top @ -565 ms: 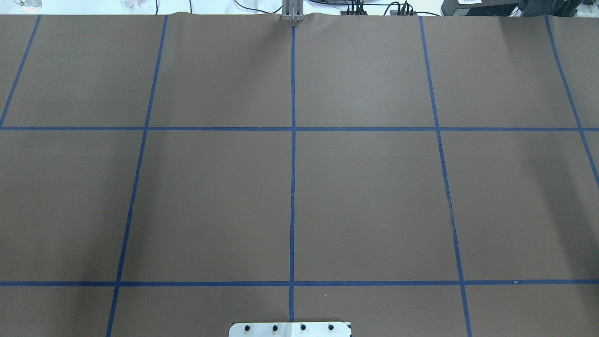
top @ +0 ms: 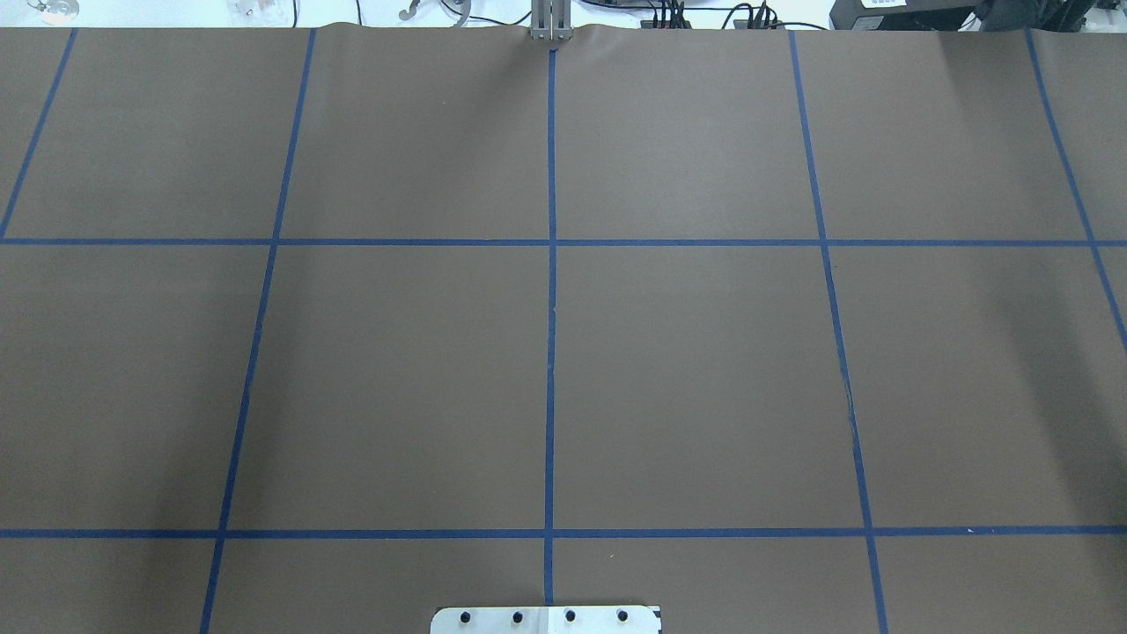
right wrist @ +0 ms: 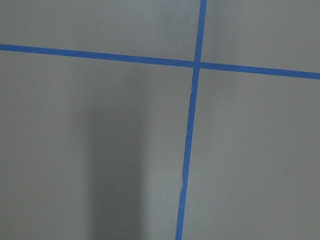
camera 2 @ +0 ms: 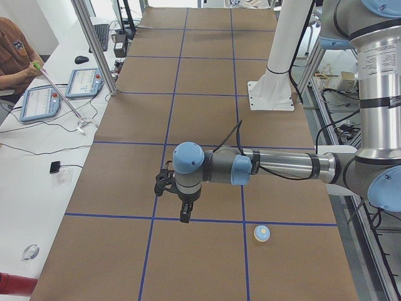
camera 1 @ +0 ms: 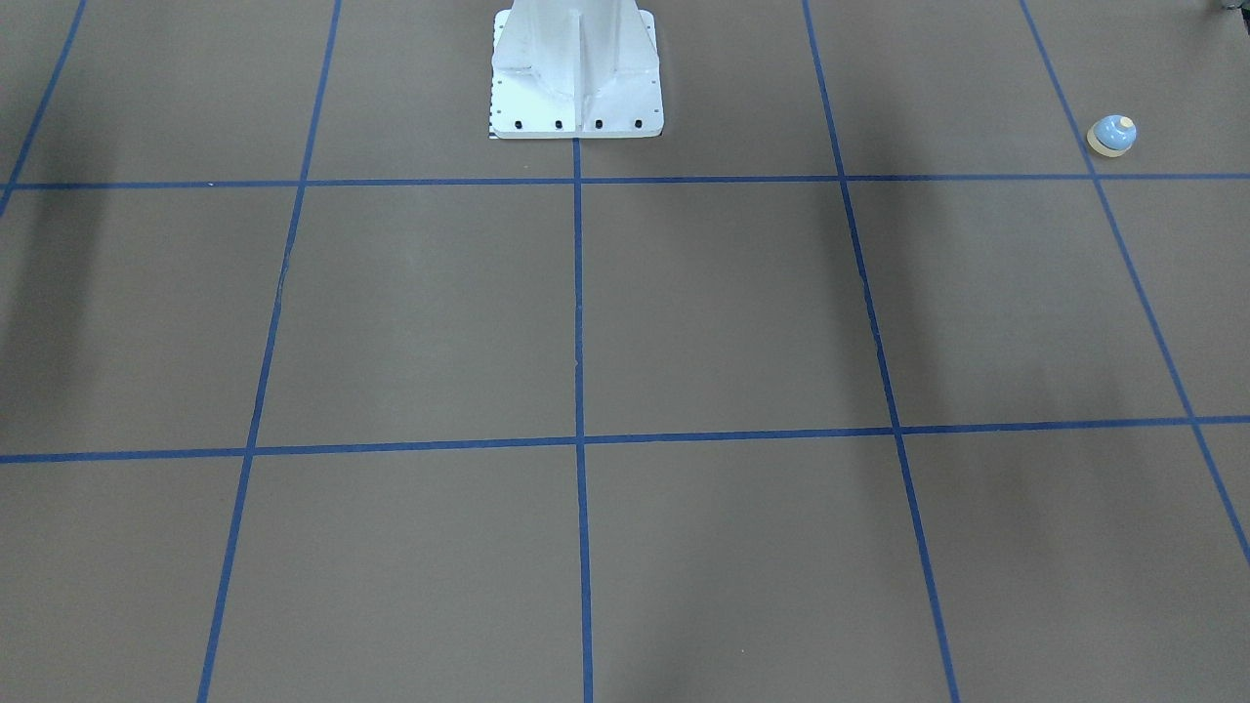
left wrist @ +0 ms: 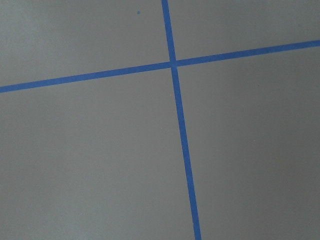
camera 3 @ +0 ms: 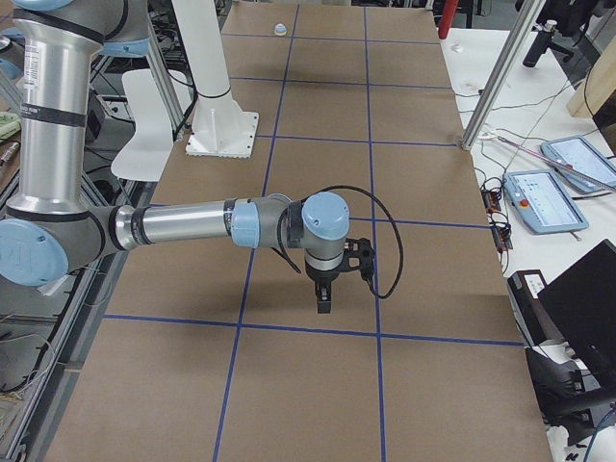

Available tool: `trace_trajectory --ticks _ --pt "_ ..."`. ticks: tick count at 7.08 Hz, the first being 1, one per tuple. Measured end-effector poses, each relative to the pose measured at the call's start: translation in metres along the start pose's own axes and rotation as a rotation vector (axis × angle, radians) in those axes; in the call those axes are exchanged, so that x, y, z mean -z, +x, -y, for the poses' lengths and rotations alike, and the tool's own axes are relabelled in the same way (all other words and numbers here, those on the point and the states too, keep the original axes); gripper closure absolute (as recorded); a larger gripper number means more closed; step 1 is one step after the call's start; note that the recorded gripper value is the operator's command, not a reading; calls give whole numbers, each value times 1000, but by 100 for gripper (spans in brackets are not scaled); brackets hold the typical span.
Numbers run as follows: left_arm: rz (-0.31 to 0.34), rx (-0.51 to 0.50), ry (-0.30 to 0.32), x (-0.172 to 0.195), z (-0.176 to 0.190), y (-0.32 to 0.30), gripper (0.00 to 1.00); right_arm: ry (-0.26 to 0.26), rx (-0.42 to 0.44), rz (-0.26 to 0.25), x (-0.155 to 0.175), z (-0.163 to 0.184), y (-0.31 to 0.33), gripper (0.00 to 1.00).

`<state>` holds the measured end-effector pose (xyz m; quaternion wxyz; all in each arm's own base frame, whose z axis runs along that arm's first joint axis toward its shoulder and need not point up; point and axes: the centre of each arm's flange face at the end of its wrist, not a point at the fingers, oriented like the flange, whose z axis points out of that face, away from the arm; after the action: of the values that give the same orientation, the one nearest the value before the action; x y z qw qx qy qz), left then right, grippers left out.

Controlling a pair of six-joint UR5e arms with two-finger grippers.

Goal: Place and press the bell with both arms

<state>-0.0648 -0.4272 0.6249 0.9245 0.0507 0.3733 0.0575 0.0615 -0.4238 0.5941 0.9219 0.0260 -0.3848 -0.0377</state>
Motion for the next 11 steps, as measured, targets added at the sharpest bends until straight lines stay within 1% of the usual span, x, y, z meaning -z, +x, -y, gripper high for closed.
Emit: trace_trajectory --ticks 1,2,4,6,7,8,9,11 --pt "5 0 1 1 2 1 0 1 0 0 0 0 0 0" --pt "28 -3 3 5 5 2 0 2 0 0 1 0 -1 0" --pt "122 -8 -6 25 8 15 0 2 0 2 1 -1 -1 0" --pt "214 15 -38 71 -1 58 0 -4 -6 5 -1 -5 0 0" --pt "250 62 -46 94 -11 86 0 -5 -7 5 -2 -6 1 0" --pt "291 115 -52 109 -21 117 0 -5 -7 5 -1 -6 1 0" --pt "330 180 -53 115 -31 143 0 -4 -6 5 -1 -6 0 0" --pt "375 359 -39 113 -51 182 0 0 -3 7 0 -5 -1 0"
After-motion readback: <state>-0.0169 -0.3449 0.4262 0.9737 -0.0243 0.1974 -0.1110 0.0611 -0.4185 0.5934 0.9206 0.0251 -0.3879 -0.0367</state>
